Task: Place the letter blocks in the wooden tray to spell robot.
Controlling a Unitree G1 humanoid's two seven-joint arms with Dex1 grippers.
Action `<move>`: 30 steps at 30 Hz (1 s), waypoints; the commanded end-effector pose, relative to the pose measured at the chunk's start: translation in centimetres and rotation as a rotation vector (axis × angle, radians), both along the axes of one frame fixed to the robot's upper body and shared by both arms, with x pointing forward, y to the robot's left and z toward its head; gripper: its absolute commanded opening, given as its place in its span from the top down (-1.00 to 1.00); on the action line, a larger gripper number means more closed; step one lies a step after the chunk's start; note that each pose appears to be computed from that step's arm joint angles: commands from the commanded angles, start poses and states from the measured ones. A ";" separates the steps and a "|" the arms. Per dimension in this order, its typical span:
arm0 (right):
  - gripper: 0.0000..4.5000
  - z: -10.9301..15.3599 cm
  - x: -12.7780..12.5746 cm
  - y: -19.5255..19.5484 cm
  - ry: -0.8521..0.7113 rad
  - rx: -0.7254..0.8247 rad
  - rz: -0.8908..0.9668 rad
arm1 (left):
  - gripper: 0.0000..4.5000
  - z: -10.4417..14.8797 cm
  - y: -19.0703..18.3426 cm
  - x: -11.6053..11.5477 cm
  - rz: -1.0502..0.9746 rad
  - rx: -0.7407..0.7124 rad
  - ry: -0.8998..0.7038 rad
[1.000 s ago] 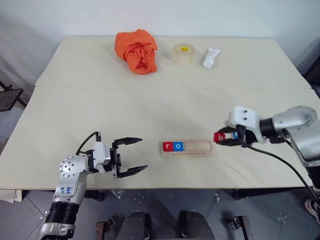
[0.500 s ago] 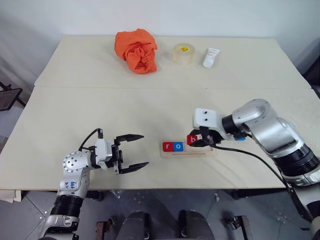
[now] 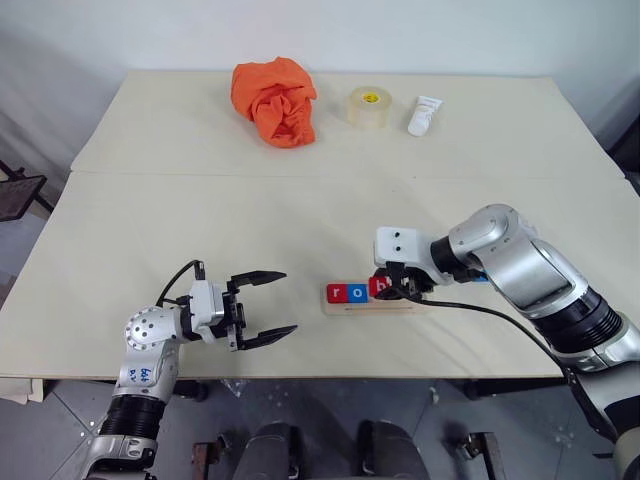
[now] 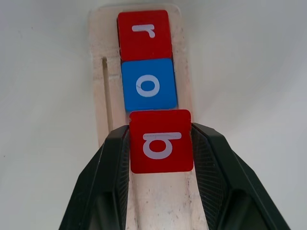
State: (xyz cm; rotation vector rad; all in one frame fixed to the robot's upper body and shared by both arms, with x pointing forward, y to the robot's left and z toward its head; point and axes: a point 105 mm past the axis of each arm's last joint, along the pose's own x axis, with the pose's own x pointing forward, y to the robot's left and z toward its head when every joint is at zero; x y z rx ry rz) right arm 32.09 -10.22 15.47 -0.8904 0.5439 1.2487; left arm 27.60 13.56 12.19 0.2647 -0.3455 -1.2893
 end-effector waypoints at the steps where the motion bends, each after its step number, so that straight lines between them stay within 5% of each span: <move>1: 0.35 0.2 -0.2 0.2 -0.009 -0.015 0.022 | -1.00 0.7 -0.3 -0.3 -0.004 -0.004 -0.046; 10: -0.97 0.2 -0.6 0.3 -0.009 -0.015 0.030 | -1.00 0.7 -0.3 -0.3 0.003 -0.006 -0.049; 20: -0.99 1.0 -1.7 -0.1 0.004 0.049 0.014 | -1.00 0.7 -0.7 -0.2 -0.008 -0.010 -0.052; 30: -0.99 3.2 -1.3 -6.2 -0.104 0.330 -0.262 | -1.00 0.8 -1.0 0.6 -0.003 -0.022 -0.049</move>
